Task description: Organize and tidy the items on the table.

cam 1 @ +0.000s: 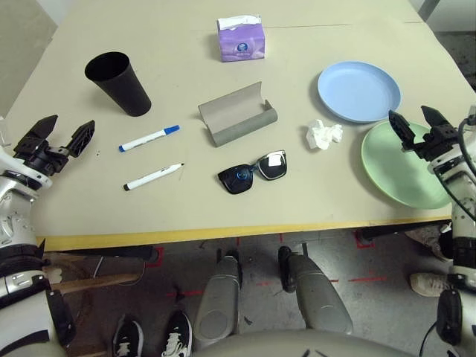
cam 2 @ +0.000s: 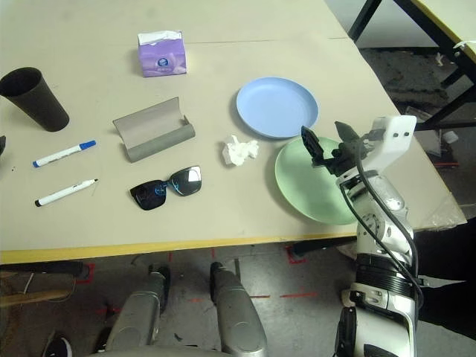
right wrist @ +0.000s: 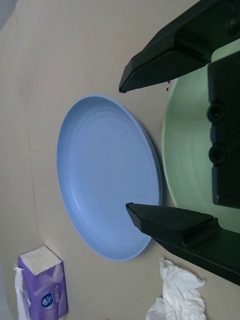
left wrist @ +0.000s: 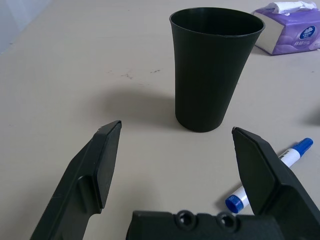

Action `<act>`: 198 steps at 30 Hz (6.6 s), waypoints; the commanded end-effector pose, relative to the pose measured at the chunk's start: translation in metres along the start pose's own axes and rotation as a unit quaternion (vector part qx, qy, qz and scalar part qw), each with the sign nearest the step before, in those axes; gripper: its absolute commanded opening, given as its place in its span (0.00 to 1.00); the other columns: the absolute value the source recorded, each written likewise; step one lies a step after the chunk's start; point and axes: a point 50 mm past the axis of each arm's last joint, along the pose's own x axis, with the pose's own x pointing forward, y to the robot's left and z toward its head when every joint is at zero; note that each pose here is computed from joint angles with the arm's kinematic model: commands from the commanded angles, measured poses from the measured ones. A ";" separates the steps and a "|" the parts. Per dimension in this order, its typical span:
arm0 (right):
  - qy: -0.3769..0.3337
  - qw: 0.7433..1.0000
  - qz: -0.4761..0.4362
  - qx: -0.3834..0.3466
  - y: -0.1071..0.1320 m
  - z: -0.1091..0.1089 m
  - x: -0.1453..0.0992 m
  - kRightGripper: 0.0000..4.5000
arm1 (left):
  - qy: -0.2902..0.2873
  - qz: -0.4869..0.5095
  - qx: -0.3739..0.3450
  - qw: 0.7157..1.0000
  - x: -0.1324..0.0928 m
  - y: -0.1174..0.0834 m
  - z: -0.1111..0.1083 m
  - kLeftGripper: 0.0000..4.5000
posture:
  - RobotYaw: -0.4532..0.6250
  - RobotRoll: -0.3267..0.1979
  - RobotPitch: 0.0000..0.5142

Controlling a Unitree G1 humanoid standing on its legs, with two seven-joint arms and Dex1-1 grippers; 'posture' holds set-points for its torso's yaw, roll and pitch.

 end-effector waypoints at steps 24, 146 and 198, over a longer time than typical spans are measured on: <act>0.008 0.999 -0.030 -0.030 -0.023 0.009 -0.012 1.00 | -0.001 -0.011 -0.022 1.000 0.009 -0.014 -0.017 1.00 | 0.28 0.62 0.55; 0.374 0.907 -0.012 0.195 -0.026 0.019 -0.085 0.78 | -0.023 -0.470 0.005 0.882 0.025 -0.093 0.030 1.00 | 0.21 0.62 0.51; 0.202 0.950 -0.026 0.236 0.015 0.075 0.104 0.00 | -0.029 -0.464 0.008 0.885 0.016 -0.101 0.026 1.00 | 0.24 0.62 0.55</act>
